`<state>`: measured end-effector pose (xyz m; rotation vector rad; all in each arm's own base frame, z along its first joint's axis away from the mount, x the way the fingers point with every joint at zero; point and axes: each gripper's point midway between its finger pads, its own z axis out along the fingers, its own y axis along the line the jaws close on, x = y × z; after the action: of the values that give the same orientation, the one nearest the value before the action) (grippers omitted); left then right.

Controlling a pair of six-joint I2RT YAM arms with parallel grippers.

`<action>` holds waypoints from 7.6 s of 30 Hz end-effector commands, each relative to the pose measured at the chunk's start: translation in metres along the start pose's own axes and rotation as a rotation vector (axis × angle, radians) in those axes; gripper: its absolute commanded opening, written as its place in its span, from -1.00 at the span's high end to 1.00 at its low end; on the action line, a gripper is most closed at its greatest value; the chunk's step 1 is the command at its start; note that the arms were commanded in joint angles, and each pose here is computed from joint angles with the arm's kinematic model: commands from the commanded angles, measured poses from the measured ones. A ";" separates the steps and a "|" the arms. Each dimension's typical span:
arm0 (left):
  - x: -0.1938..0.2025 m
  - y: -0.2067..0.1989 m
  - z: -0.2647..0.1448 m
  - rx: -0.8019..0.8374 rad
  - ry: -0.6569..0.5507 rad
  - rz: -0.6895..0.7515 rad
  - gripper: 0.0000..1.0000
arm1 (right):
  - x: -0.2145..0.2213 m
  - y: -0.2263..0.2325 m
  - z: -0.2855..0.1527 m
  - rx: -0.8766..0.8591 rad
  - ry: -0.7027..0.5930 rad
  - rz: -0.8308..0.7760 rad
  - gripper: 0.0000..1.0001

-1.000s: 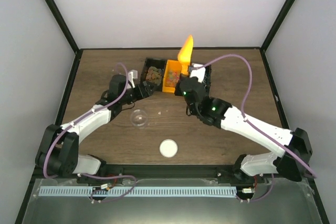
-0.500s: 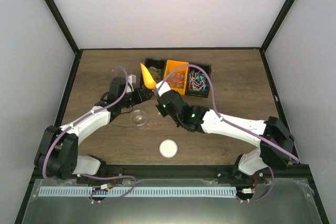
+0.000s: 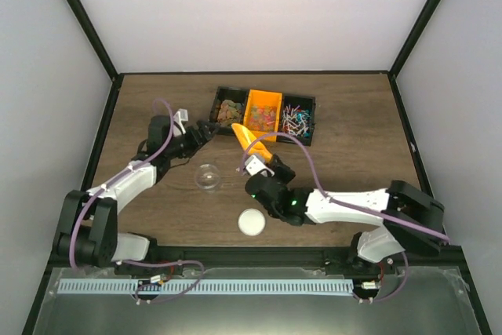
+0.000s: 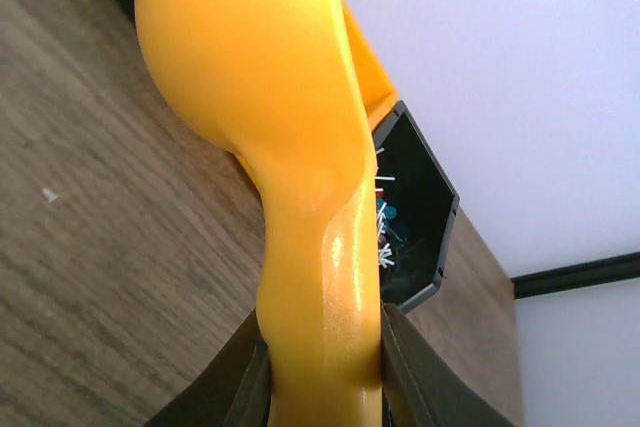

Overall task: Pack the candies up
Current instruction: Adjust the spatula, then scoop the fake candies from the storage box.

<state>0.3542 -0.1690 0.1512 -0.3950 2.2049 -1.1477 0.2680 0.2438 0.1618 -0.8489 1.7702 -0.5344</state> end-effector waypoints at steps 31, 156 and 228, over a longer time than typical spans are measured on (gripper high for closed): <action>0.040 -0.033 0.016 0.278 0.314 -0.085 0.06 | -0.012 0.034 -0.011 0.135 -0.132 -0.231 0.94; 0.010 -0.061 0.000 0.529 0.097 -0.193 0.55 | -0.024 -0.061 -0.008 -0.892 -0.148 1.709 0.64; 0.003 -0.051 0.124 -0.017 0.168 0.239 -0.83 | 0.019 -0.124 0.150 -0.249 0.209 0.770 0.86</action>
<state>0.4328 -0.2742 0.1471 -0.0551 2.3161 -1.0464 0.4396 0.1462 0.1892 -0.1633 2.1733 0.0646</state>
